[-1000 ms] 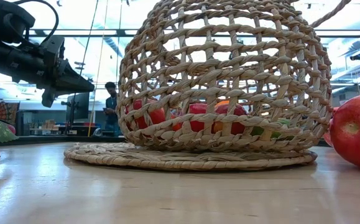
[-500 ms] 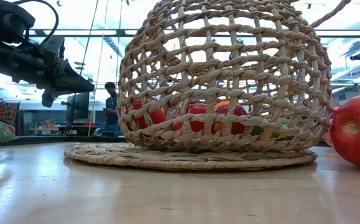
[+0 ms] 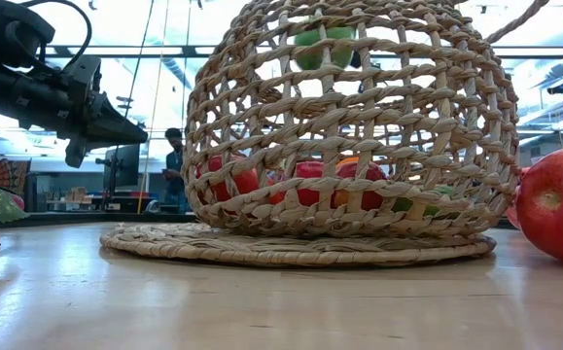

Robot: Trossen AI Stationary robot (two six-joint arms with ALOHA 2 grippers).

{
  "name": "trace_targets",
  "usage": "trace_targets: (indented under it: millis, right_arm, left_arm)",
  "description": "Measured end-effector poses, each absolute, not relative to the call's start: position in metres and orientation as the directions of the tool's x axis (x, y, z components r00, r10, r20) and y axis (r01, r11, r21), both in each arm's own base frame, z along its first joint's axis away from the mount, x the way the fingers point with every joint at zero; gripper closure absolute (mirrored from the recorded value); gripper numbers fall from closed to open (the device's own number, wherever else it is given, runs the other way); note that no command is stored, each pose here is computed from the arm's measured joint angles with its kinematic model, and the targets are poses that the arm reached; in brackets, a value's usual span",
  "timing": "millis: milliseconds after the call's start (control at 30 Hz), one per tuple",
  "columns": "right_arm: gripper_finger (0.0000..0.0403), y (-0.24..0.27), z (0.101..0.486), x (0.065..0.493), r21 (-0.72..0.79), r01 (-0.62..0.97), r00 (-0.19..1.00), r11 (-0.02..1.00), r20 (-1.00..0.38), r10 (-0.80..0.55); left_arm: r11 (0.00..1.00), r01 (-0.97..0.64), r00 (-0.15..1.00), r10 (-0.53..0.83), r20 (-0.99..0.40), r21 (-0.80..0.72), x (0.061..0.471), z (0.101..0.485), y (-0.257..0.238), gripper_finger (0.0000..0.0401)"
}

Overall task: Build produce basket
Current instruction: Put the green apple into the brown basket

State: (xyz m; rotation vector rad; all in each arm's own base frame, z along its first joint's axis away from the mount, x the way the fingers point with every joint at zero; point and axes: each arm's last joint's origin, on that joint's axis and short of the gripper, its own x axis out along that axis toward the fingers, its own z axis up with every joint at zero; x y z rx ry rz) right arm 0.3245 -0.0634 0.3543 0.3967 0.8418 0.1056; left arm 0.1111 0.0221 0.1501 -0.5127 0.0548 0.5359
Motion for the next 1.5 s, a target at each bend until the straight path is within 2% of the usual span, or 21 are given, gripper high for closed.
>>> trace_targets:
  millis: [167, 333, 433, 567, 700, 867, 1300, 1500]
  right_arm:
    - [0.0034, -0.055, 0.33, 0.344, 0.294, 0.12, 0.602, 0.948, -0.781, 0.166]
    - [0.0034, -0.036, 0.317, 0.352, 0.198, 0.04, 0.566, 0.979, -0.812, 0.141]
    - [0.0034, -0.024, 0.309, 0.347, 0.089, -0.025, 0.563, 0.996, -0.821, 0.088]
    - [0.0034, -0.02, 0.288, 0.337, 0.002, -0.018, 0.557, 1.0, -0.83, 0.012]
    - [0.0034, -0.02, 0.269, 0.332, 0.021, 0.019, 0.534, 1.0, -0.845, 0.008]
    - [0.0034, -0.009, 0.258, 0.329, 0.056, -0.012, 0.511, 0.998, -0.858, 0.054]
    - [0.0006, 0.014, 0.257, 0.328, 0.094, -0.165, 0.498, 0.982, -0.851, 0.165]
    - [0.0004, 0.014, 0.257, 0.328, 0.093, -0.176, 0.497, 0.98, -0.851, 0.17]
  left_arm:
    - [0.738, -0.501, 0.862, 0.474, -0.181, -0.453, 0.111, 0.15, 0.022, 0.0361]
    - [0.737, -0.501, 0.861, 0.475, -0.181, -0.453, 0.111, 0.15, 0.022, 0.0365]
    - [0.737, -0.501, 0.861, 0.474, -0.181, -0.453, 0.111, 0.15, 0.022, 0.0368]
    - [0.738, -0.501, 0.861, 0.474, -0.181, -0.453, 0.111, 0.15, 0.022, 0.0368]
    - [0.738, -0.501, 0.862, 0.474, -0.181, -0.453, 0.111, 0.15, 0.022, 0.0363]
    - [0.737, -0.501, 0.861, 0.474, -0.181, -0.453, 0.111, 0.15, 0.022, 0.0361]
    - [0.737, -0.501, 0.862, 0.474, -0.181, -0.453, 0.111, 0.15, 0.022, 0.0364]
    - [0.737, -0.501, 0.861, 0.474, -0.181, -0.452, 0.111, 0.15, 0.022, 0.0362]
